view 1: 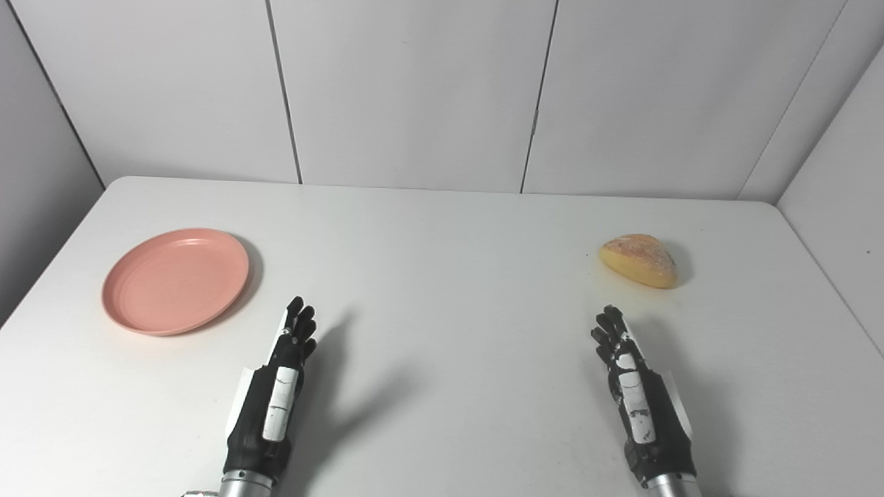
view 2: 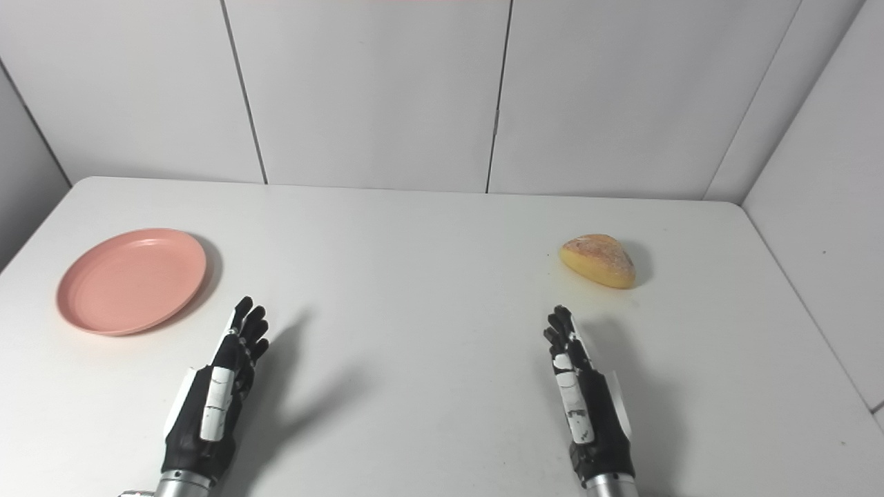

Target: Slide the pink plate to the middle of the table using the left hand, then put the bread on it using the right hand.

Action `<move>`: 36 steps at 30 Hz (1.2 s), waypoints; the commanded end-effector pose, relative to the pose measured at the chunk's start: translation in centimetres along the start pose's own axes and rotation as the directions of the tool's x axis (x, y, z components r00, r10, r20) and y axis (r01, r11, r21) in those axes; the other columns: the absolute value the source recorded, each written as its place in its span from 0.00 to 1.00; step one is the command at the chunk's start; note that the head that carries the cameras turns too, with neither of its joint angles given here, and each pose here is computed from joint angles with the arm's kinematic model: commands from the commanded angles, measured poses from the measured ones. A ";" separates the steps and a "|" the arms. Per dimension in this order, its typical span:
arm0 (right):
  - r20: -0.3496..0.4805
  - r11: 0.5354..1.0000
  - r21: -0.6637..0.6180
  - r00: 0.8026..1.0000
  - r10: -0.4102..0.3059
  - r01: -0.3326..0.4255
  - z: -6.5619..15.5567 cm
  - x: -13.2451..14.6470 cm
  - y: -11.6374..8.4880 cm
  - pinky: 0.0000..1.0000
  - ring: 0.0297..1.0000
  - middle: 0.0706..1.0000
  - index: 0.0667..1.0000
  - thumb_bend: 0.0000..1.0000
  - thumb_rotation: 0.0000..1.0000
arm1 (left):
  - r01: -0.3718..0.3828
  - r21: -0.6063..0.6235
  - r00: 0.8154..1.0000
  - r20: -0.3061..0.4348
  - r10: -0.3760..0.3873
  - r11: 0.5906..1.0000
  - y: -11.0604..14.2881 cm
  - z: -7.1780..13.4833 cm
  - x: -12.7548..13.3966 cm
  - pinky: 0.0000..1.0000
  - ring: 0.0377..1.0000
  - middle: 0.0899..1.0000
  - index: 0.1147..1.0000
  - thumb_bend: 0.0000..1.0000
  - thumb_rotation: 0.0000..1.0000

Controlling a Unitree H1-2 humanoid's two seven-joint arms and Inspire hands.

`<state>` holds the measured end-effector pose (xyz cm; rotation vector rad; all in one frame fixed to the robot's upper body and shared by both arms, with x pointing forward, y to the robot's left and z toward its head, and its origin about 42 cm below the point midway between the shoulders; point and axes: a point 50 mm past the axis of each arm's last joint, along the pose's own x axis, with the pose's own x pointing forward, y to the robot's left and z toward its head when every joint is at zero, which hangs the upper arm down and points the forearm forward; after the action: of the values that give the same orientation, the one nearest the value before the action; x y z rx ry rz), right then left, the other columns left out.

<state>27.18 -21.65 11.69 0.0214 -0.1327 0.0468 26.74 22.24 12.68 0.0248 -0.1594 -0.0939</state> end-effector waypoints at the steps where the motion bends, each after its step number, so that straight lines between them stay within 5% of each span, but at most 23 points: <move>1: 0.047 1.000 -0.002 0.999 0.009 -0.008 0.8 0.4 0.1 1.00 0.96 0.96 0.97 0.87 1.00 | -0.003 0.001 1.000 0.010 0.003 1.000 0.0 0.1 0.2 1.00 1.00 1.00 1.00 0.79 1.00; 25: 0.047 1.000 -0.001 0.999 0.006 -0.006 0.7 0.4 -0.1 1.00 0.96 0.96 0.97 0.86 1.00 | -0.001 0.002 1.000 0.016 0.001 1.000 -0.2 0.0 0.3 1.00 1.00 1.00 1.00 0.77 1.00; 36: 0.024 1.000 0.009 1.000 0.004 -0.005 -1.1 0.0 -2.8 1.00 0.97 0.97 0.98 0.86 1.00 | 0.004 0.064 1.000 0.012 -0.004 0.998 -2.7 -1.6 0.5 1.00 1.00 1.00 1.00 0.83 1.00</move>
<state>27.81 -23.07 11.20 0.0444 -0.1404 0.0630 27.36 20.80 12.34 0.1032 -0.2063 -0.0825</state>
